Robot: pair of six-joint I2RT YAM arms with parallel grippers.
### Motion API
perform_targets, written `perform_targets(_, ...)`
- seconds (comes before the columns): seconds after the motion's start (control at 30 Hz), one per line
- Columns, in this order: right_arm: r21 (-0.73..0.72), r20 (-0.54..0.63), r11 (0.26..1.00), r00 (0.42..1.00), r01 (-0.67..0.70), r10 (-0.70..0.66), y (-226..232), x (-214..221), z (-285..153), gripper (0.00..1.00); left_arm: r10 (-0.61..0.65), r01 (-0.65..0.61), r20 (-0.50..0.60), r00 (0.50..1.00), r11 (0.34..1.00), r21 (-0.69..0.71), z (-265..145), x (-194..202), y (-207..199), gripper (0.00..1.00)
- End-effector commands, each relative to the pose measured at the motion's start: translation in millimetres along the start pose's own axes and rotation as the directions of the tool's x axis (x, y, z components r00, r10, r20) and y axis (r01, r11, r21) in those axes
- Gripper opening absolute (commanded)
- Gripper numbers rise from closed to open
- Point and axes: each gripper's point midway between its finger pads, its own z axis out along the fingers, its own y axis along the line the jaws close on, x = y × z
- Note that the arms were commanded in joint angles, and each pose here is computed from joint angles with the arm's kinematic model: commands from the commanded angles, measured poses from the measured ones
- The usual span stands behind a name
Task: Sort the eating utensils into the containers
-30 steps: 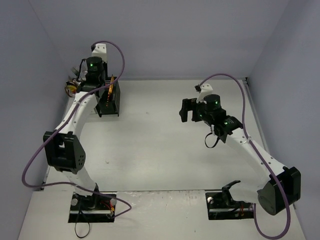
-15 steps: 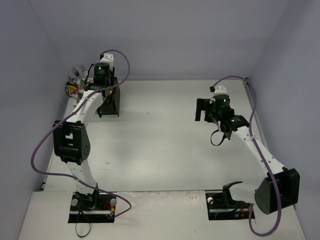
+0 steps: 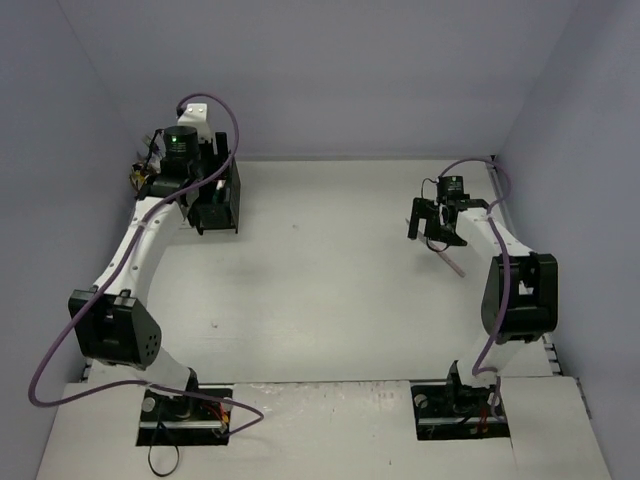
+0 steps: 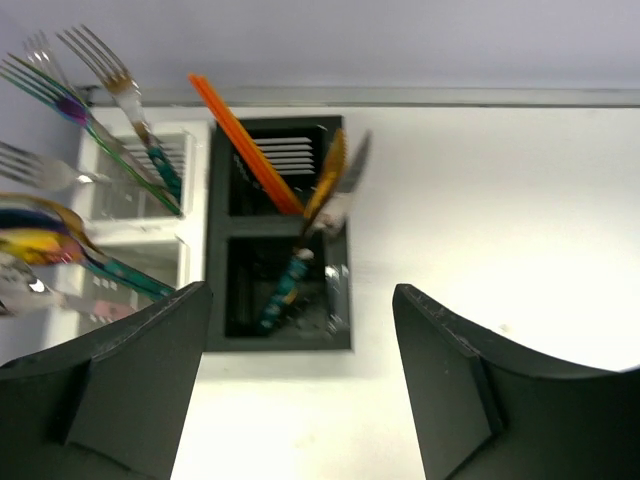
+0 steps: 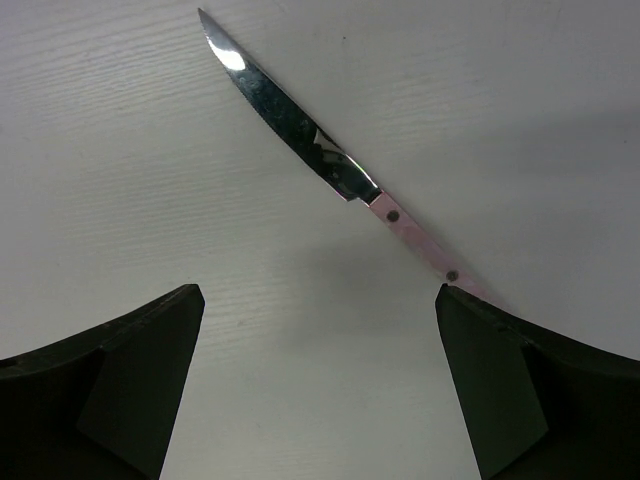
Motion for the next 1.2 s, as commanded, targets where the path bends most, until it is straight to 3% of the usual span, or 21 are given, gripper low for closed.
perform_targets(0.0, -0.024, -0.049, 0.999, 0.998, -0.034, 0.033, -3, -8, 12, 1.0, -0.101, 0.104, -0.023, 0.995, 0.985, 0.139, -44, 4, -28, 0.7)
perform_targets(0.23, 0.02, -0.096, 0.999, 0.994, -0.048, 0.049, -28, -10, 34, 1.0, -0.054, 0.071, -0.07, 0.996, 0.963, 0.262, -82, 32, -70, 0.71)
perform_targets(0.57, -0.011, -0.209, 0.999, 0.977, -0.041, 0.038, -30, 22, 56, 1.0, -0.062, 0.094, -0.118, 0.991, 0.951, 0.294, -92, 57, -78, 0.71)
perform_targets(0.8, -0.002, -0.307, 0.998, 0.95, -0.064, 0.06, -18, 64, 43, 0.87, -0.067, 0.099, -0.108, 0.992, 0.943, 0.318, -91, 49, -87, 0.71)
perform_targets(1.07, 0.02, -0.391, 0.998, 0.92, 0.052, -0.04, 20, 123, 27, 0.74, -0.081, 0.116, -0.116, 0.99, 0.932, 0.343, -90, 46, -97, 0.71)
perform_targets(1.17, 0.044, -0.403, 0.996, 0.914, 0.081, -0.057, 24, 136, 26, 0.62, -0.083, 0.121, -0.12, 0.989, 0.926, 0.359, -90, 45, -103, 0.71)
